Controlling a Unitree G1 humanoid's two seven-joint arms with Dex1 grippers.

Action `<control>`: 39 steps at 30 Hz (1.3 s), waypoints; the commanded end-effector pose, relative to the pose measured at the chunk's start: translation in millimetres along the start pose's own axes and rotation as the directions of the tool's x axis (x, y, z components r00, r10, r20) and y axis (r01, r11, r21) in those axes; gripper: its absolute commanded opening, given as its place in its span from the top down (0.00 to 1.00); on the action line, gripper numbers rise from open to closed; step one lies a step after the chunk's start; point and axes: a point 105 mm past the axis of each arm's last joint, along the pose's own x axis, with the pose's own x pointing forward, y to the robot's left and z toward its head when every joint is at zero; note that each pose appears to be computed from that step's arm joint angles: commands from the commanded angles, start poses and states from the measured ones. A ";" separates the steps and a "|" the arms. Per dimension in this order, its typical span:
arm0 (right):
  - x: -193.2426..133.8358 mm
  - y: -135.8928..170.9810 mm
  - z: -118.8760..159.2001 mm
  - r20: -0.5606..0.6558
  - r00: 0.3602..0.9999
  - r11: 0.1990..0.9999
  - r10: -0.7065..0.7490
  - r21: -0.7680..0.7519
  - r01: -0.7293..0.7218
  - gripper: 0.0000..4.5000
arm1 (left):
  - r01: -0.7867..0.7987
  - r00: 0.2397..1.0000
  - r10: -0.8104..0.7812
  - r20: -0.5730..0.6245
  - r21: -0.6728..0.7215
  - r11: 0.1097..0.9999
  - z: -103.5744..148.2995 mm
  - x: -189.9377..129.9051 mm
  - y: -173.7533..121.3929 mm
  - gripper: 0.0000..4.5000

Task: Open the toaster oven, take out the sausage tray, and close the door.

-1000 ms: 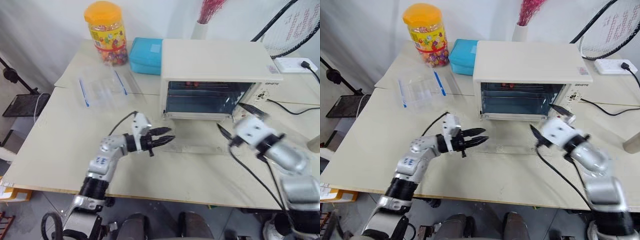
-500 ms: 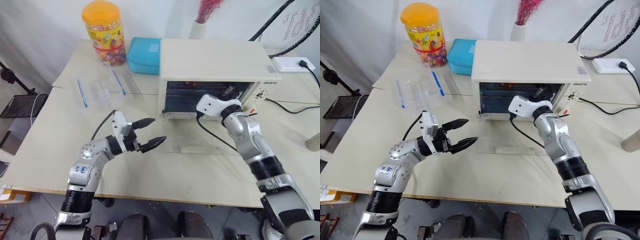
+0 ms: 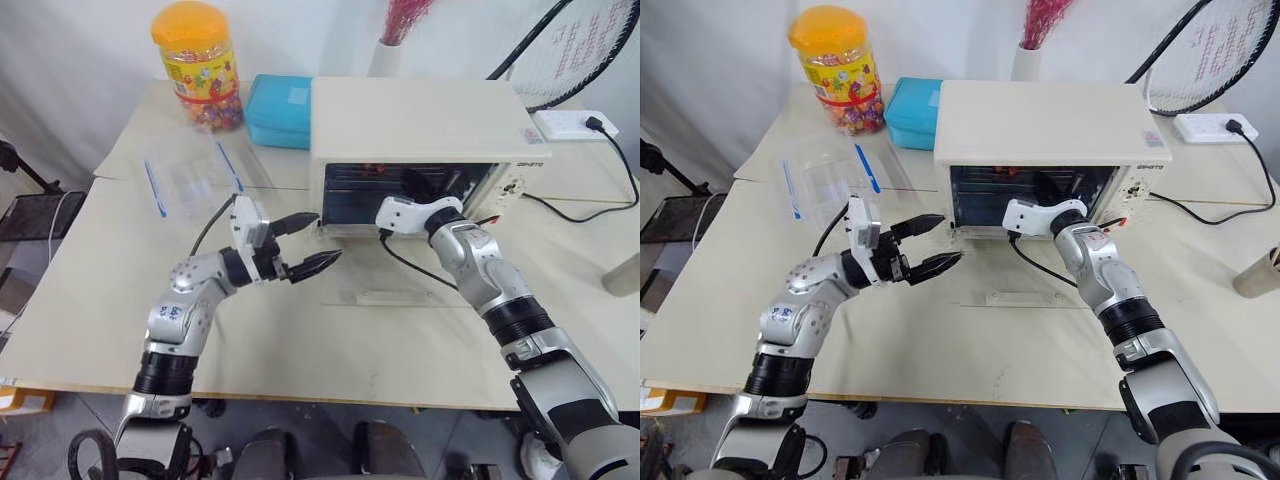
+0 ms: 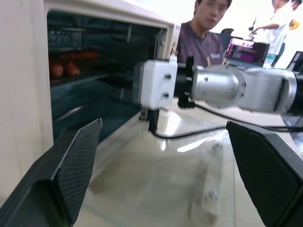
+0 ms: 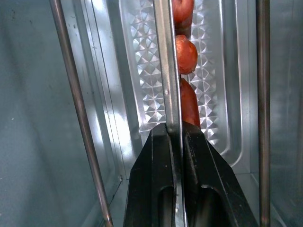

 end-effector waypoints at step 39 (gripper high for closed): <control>-147.7 -11.4 56.4 0.198 0.974 0.993 0.111 -0.050 -0.103 0.99 | -0.025 0.988 -0.063 -0.142 -0.549 0.836 21.3 -34.4 7.0 0.00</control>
